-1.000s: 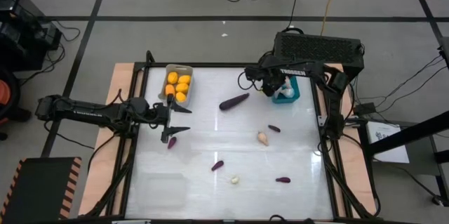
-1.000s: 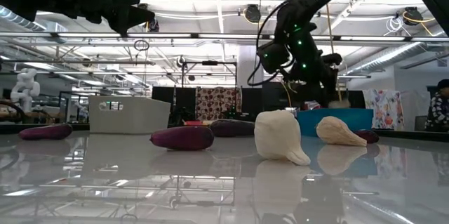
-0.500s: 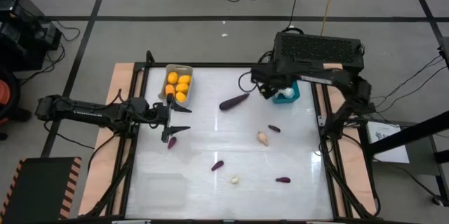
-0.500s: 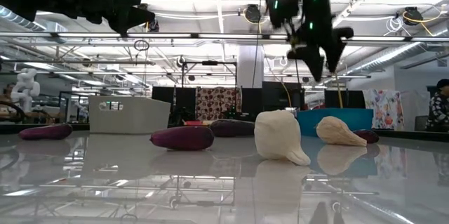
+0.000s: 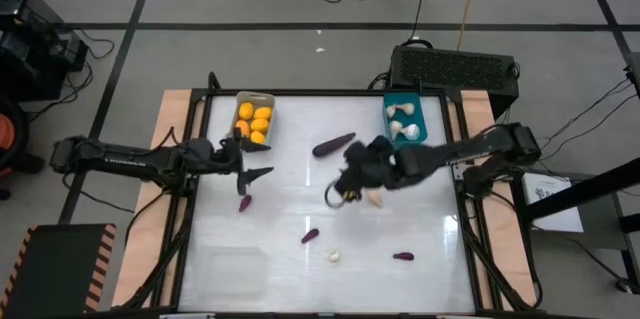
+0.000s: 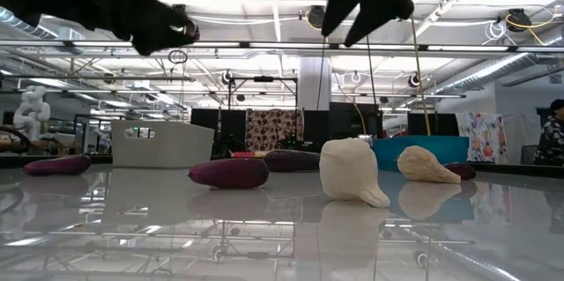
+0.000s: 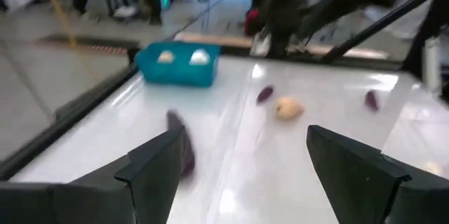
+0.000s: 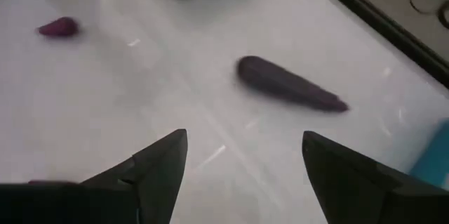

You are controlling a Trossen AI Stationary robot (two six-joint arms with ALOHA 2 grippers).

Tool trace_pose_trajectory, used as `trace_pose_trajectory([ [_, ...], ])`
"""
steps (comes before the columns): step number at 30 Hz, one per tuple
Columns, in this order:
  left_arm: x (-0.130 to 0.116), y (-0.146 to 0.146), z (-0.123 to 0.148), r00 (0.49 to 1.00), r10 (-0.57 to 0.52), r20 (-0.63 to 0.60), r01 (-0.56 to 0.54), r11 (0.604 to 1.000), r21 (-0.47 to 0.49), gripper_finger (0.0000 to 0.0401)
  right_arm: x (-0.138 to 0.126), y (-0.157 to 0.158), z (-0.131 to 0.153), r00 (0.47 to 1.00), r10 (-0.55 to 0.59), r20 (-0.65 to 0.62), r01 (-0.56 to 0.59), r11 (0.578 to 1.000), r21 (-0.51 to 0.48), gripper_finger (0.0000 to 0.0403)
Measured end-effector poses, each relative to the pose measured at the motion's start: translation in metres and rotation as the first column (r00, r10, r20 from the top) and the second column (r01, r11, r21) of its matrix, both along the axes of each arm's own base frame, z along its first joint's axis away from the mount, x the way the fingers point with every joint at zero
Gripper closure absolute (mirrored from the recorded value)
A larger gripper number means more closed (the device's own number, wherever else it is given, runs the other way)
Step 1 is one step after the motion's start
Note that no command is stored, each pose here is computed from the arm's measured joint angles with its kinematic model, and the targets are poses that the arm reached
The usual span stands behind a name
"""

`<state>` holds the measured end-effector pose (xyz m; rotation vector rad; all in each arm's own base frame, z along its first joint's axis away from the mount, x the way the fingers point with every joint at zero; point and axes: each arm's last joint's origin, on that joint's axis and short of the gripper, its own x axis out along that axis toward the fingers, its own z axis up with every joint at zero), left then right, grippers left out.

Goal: Sort produce into baskets
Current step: Put the garlic into the blue bin

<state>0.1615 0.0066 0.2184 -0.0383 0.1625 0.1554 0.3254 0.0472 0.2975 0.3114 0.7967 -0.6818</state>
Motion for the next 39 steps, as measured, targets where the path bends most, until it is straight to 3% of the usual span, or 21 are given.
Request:
trace_pose_trajectory([
  [6, -0.005, 0.013, -0.006, 0.968, 0.095, -0.232, -0.114, 0.991, -0.072, 0.0097, 0.006, 0.035, -0.018, 1.000, 0.016, 0.001, -0.016, 1.000, 0.001, 0.0129],
  [10, -0.008, 0.018, -0.013, 0.932, 0.118, -0.343, -0.144, 0.988, -0.051, 0.0097, 0.007, 0.052, -0.027, 0.999, 0.035, 0.002, -0.035, 0.998, 0.061, 0.0129],
  [17, -0.008, 0.021, -0.012, 0.935, 0.111, -0.336, -0.131, 0.991, -0.037, 0.0097, 0.003, 0.077, -0.044, 0.999, 0.017, -0.040, -0.013, 0.995, 0.098, 0.0129],
  [22, -0.005, 0.021, -0.006, 0.957, 0.110, -0.268, -0.118, 0.993, -0.012, 0.0097, -0.002, 0.082, -0.064, 0.986, -0.120, -0.114, 0.131, 0.986, 0.100, 0.0129],
  [30, -0.004, 0.021, -0.004, 0.962, 0.108, -0.251, -0.114, 0.993, -0.012, 0.0097, -0.008, 0.072, -0.097, 0.887, -0.383, -0.258, 0.398, 0.917, 0.009, 0.0129],
  [39, -0.004, 0.021, -0.005, 0.962, 0.103, -0.254, -0.110, 0.994, -0.014, 0.0097, 0.001, 0.060, -0.129, 0.812, -0.443, -0.378, 0.464, 0.885, -0.040, 0.0129],
])
